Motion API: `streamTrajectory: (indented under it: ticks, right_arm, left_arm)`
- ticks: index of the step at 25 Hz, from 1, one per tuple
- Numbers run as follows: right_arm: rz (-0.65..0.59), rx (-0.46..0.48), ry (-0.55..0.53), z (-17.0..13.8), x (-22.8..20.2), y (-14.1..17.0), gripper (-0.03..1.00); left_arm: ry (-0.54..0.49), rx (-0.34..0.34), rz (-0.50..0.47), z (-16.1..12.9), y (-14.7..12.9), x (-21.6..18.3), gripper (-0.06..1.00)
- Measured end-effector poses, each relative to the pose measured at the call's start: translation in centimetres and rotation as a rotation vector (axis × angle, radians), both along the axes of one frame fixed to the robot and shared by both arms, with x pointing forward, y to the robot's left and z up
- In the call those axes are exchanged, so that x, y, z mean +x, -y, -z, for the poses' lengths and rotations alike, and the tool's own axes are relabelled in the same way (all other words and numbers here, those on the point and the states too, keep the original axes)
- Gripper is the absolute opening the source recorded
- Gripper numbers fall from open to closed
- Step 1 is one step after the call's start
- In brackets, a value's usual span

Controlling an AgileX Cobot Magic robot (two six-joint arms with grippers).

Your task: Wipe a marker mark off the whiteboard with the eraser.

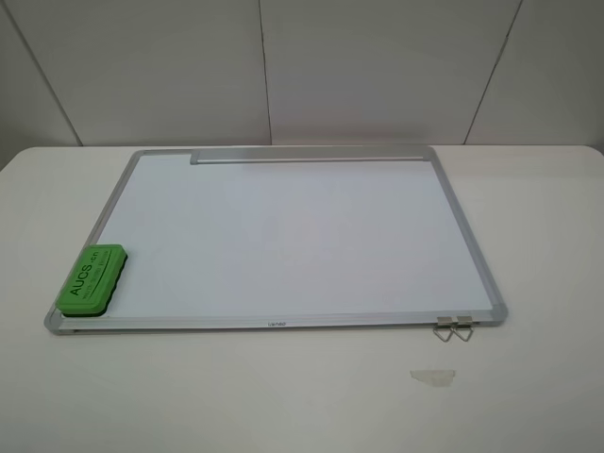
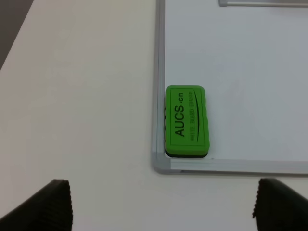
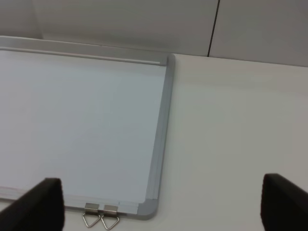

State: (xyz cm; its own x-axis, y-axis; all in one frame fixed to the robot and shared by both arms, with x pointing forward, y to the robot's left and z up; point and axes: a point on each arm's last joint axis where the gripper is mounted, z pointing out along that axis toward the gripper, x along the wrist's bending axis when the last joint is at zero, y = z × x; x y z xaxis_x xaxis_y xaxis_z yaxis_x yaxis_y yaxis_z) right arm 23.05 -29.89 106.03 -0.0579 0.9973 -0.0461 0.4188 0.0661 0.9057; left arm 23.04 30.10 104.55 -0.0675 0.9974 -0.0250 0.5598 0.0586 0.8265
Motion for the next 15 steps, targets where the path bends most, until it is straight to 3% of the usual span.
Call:
streamTrajectory:
  ticks: [15]
  right_arm:
    - [0.0,0.0,0.0,0.0,0.0,0.0,0.81]
  left_arm:
    - [0.026,-0.005,-0.004,0.02,0.02,-0.31,0.77]
